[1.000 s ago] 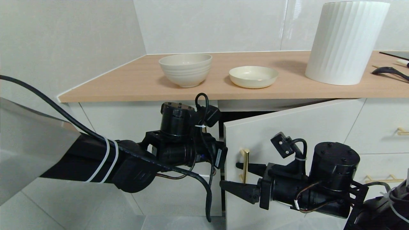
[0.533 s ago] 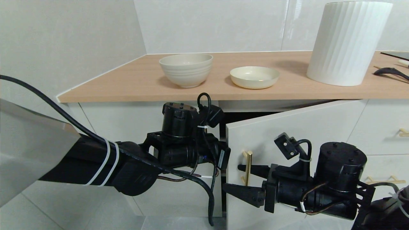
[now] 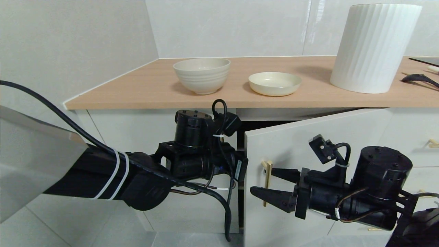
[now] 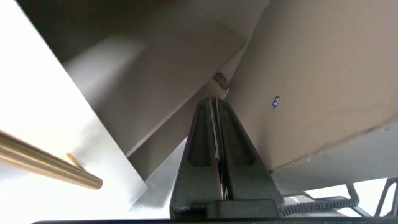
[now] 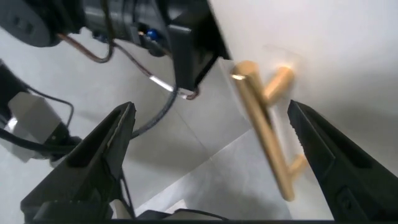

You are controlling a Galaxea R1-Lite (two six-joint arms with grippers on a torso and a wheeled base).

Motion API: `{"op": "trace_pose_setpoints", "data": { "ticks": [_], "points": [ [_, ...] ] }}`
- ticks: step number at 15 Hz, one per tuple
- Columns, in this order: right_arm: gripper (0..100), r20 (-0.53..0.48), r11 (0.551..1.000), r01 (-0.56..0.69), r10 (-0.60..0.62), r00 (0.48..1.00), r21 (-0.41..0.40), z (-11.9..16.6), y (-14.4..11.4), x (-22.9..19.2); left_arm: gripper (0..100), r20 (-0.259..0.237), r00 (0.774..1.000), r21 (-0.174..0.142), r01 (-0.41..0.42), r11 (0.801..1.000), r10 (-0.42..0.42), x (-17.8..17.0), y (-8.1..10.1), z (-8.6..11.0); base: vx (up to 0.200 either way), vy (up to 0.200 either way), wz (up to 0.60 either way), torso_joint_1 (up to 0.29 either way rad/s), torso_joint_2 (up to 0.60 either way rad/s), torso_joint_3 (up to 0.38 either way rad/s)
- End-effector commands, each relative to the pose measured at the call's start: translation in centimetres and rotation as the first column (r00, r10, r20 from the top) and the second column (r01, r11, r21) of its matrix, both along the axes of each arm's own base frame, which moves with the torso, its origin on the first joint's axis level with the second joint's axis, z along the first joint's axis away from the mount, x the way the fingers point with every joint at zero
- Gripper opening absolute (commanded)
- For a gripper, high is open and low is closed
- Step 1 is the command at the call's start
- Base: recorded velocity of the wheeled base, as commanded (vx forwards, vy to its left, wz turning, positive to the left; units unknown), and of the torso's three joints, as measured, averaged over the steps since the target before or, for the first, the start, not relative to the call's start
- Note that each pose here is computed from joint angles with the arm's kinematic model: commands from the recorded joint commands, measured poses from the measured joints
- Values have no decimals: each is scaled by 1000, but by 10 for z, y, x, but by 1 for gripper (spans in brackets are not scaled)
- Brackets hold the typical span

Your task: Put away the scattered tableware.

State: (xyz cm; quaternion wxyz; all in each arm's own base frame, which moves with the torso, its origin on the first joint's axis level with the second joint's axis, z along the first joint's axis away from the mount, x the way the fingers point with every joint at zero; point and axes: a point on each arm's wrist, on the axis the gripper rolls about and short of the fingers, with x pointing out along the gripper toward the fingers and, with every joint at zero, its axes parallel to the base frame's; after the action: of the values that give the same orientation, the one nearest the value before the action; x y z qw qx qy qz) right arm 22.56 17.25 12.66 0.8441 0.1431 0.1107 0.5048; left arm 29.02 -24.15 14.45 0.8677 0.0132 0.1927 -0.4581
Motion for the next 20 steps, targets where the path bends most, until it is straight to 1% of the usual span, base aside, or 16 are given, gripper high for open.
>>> {"op": "trace_pose_setpoints", "data": {
  "ticks": [1,3,4,5,6,7,8,9,10,11,13,14,15,16,17,20],
  "points": [
    [100,-2,998,61,-61,998,-18,-3,-14,4,0,1,1000,-4,13,1000,-13,-2,-2,1,0,0,0,0,0,0],
    [100,4,992,119,-119,993,-48,-5,-36,-2,0,1,1000,-4,12,1000,-12,-2,-2,1,0,0,0,0,0,0],
    [100,10,986,149,-149,989,-78,-8,-48,-10,0,3,1000,-4,10,1000,-10,-2,-2,2,0,0,0,0,0,0],
    [100,18,974,192,-191,981,-117,-13,-58,-17,0,1,1000,-3,10,1000,-10,-3,-2,1,0,0,0,0,0,0],
    [100,37,950,261,-259,965,-171,-20,-66,-24,0,0,1000,-3,12,1000,-12,-3,-2,1,0,0,0,0,0,0],
    [100,88,903,359,-347,934,-236,-24,-72,-28,0,-1,1000,-2,12,1000,-12,-3,-2,0,0,0,0,0,0,0],
    [100,154,822,490,-465,872,-290,-25,-79,-35,0,2,1000,-5,13,1000,-13,-3,-3,2,0,0,0,0,0,0],
    [100,197,770,567,-532,824,-292,-21,-81,-41,0,6,1000,-7,19,1000,-19,-4,-5,3,0,0,0,0,0,0],
    [100,212,770,577,-538,816,-270,-15,-84,-48,0,6,1000,-7,23,1000,-22,-5,-5,3,0,0,0,0,0,0],
    [100,211,769,578,-539,816,-271,-15,-87,-54,0,4,1000,-6,23,1000,-22,-5,-5,2,0,0,0,0,0,0],
    [100,182,764,559,-529,829,-323,-19,-98,-80,0,-1,1000,-3,21,1000,-21,-5,-5,1,0,0,0,0,0,0],
    [100,159,759,538,-518,840,-368,-20,-98,-87,0,-2,1000,-2,21,1000,-21,-6,-5,1,0,0,0,0,0,0],
    [100,155,740,549,-535,830,-389,-19,-100,-88,0,-2,1000,-2,25,1000,-25,-6,-6,0,0,0,0,0,0,0],
    [100,163,733,560,-543,824,-386,-17,-101,-92,0,-3,1000,-1,31,1000,-31,-8,-8,0,0,0,0,0,0,0],
    [100,172,741,562,-540,824,-369,-14,-102,-96,0,-3,1000,-1,31,1000,-31,-8,-7,0,0,0,0,0,0,0],
    [100,170,741,560,-538,826,-371,-15,-103,-98,0,-7,999,2,31,1000,-31,-9,-7,-1,0,0,0,0,0,0]
  ]
}}
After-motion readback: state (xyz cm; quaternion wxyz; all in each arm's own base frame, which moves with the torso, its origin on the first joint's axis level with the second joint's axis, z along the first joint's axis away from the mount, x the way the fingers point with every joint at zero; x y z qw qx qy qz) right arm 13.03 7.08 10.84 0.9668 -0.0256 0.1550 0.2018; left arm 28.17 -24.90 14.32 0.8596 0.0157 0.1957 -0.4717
